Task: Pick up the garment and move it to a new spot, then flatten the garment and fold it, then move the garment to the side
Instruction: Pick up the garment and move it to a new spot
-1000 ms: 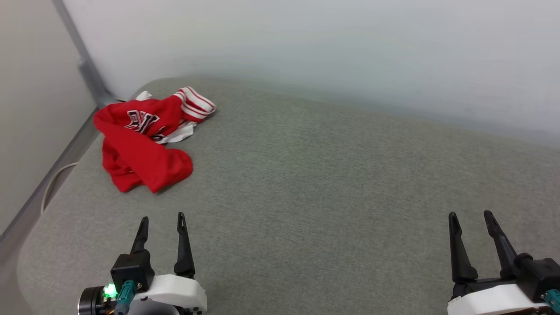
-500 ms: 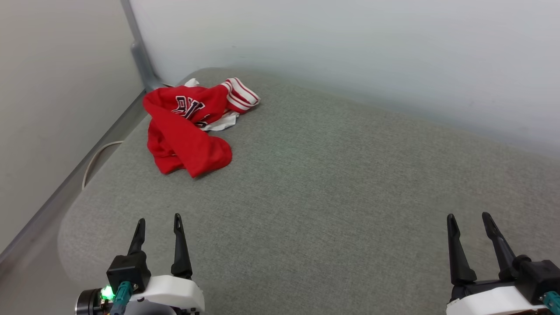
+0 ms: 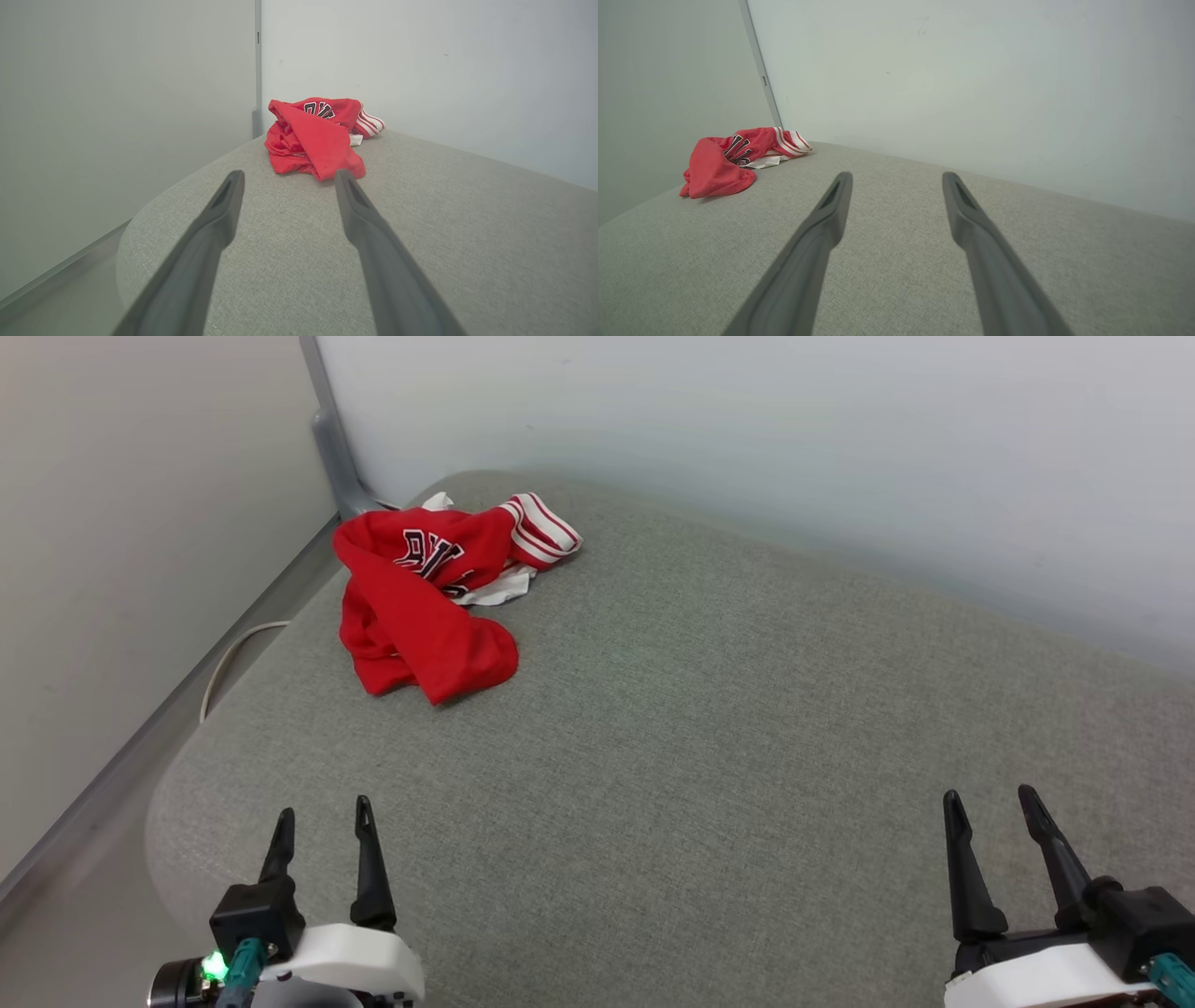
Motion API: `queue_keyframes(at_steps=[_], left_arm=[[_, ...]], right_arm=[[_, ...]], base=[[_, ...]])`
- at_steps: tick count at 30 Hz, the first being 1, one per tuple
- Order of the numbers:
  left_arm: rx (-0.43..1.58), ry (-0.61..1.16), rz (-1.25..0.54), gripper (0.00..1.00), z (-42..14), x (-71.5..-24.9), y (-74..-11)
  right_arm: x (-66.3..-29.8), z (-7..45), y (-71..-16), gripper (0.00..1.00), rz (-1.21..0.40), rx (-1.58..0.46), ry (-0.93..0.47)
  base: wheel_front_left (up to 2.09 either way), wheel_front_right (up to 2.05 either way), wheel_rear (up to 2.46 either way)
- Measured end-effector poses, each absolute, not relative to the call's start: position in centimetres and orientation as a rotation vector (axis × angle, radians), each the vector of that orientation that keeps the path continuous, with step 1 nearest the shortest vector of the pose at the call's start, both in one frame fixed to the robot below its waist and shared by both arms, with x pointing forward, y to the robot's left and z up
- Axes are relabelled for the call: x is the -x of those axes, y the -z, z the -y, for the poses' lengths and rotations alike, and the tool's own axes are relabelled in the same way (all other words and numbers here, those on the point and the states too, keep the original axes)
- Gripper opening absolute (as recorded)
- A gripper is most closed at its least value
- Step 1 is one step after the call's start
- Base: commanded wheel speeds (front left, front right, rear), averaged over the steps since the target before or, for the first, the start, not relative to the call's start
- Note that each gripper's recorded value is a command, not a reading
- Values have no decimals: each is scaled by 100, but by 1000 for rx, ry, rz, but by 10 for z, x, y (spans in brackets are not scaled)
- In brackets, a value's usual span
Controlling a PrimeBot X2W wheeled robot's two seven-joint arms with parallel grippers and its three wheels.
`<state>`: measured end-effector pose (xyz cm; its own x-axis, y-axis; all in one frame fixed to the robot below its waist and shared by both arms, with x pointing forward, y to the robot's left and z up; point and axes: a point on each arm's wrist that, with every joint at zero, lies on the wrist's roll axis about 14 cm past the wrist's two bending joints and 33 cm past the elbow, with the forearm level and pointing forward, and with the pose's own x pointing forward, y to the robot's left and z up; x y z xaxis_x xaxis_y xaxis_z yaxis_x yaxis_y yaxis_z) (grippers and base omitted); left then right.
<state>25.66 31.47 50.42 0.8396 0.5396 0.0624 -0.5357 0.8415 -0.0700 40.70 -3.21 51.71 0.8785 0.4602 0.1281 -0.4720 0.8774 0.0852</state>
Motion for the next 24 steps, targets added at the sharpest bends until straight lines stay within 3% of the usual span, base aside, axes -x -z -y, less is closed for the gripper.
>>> queue_keyframes(at_steps=[10, 24], left_arm=[[16, -525, 181, 100, -336, -306, -544], [-142, -458, 315, 100, -383, -434, -614]], right_arm=[[-422, 40, -515, 100, 120, -93, -459], [-464, 75, -486, 100, 108, -24, -352]], base=[[0, 0, 0], [0, 0, 0]])
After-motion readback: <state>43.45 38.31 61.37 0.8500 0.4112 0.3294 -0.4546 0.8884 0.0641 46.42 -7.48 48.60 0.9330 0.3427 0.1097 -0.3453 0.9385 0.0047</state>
